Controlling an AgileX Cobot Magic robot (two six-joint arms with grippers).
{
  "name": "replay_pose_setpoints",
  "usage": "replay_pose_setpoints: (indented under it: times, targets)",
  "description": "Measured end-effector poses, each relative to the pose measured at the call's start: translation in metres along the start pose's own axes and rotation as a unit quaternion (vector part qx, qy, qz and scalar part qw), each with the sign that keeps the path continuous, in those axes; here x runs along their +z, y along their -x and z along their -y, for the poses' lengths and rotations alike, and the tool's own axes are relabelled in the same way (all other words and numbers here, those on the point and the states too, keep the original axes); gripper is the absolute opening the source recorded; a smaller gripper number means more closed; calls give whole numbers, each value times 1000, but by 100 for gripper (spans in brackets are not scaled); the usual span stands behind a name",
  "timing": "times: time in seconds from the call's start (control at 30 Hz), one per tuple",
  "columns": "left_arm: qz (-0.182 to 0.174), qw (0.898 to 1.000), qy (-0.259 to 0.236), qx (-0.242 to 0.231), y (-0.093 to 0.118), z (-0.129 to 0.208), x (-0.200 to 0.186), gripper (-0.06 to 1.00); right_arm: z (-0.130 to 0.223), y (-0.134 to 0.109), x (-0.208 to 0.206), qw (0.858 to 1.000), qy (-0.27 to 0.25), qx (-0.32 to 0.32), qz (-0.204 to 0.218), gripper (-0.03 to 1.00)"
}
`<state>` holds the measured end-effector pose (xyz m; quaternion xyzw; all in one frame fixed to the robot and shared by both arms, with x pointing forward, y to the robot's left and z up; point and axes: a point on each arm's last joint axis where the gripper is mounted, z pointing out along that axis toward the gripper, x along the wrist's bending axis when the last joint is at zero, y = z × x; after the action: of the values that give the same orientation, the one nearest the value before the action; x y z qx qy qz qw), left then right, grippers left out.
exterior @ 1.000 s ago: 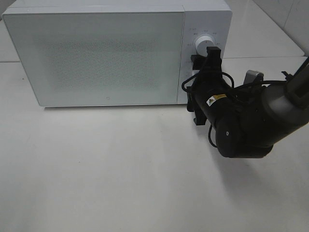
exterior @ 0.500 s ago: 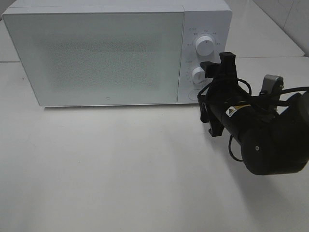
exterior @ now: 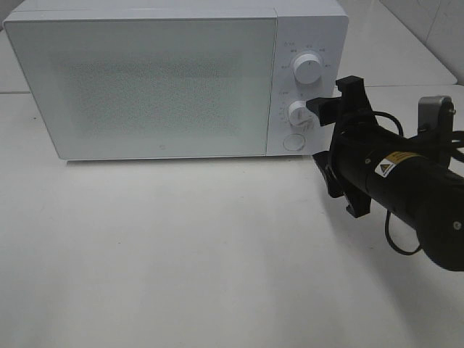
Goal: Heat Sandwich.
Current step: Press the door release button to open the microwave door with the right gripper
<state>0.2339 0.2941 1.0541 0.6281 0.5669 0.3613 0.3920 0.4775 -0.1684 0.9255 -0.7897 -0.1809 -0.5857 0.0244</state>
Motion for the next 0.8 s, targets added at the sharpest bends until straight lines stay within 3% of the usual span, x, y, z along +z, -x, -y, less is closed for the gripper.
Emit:
replay_pose_setpoints:
  times: [0.1,0.27,0.37,0.4,0.43,0.5,0.53,0.57,0.6,0.67,0.7,0.77,0.8]
  targets:
    - [0,1000,0,0,0,0,0,98,1,-5,-10,996,-29,-71,35,75]
    - [0,1000,0,0,0,0,0,98,1,-9,-19,986,-58,-148,58,75]
    - [0,1000,0,0,0,0,0,98,0,-14,-27,972,-72,-216,65,75]
    - [0,1000,0,0,0,0,0,98,-1,-17,-32,961,-82,-256,69,75]
    - [0,1000,0,0,0,0,0,98,-1,-17,-32,961,-82,-256,69,75]
    - [0,1000,0,0,0,0,0,98,-2,-20,-37,947,-91,-300,68,75]
    - [0,1000,0,0,0,0,0,98,-2,-22,-39,938,-99,-324,68,75]
    - [0,1000,0,0,0,0,0,98,-2,-28,-43,919,-115,-371,63,75]
    - [0,1000,0,0,0,0,0,98,-2,-28,-43,919,-115,-371,63,75]
    - [0,1000,0,0,0,0,0,98,0,-35,-46,893,-138,-425,54,75]
    - [0,1000,0,0,0,0,0,98,3,-42,-49,865,-167,-470,48,75]
    - [0,1000,0,0,0,0,0,98,7,-50,-51,832,-200,-516,38,75]
    - [0,1000,0,0,0,0,0,98,7,-50,-51,832,-200,-516,38,75]
